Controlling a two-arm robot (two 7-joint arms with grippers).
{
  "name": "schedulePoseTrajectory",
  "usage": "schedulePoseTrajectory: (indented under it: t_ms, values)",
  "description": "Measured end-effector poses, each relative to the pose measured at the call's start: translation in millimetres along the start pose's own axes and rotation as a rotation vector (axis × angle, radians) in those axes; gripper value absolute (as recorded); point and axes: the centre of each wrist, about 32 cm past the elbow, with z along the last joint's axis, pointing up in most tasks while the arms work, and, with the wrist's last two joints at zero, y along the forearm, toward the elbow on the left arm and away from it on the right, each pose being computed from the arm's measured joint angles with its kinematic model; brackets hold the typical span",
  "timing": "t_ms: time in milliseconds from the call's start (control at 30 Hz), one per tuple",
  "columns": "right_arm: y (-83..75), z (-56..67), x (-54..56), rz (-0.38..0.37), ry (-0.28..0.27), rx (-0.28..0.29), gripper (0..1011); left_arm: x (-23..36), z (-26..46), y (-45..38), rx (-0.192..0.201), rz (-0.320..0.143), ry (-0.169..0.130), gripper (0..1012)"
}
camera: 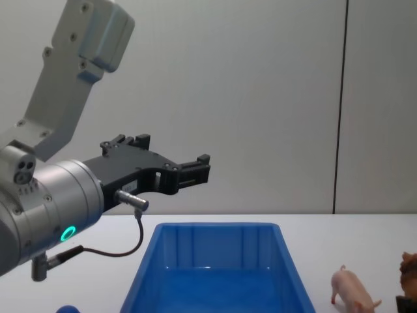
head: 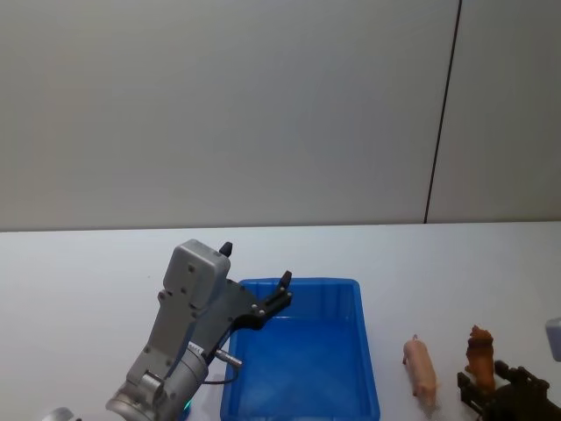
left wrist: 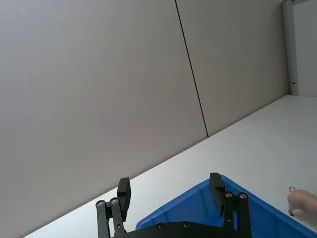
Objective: Pick up the two dolls from the table and place them into the box.
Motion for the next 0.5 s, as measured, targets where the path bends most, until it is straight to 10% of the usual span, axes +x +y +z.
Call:
schedulePoseTrajectory:
  t_ms: [500]
  values:
    - [4.9, 6.8, -1.7, -0.034, -0.025, 0.028, 322, 0.0, 0.0, 0.0, 0.0, 0.0, 0.0, 1001]
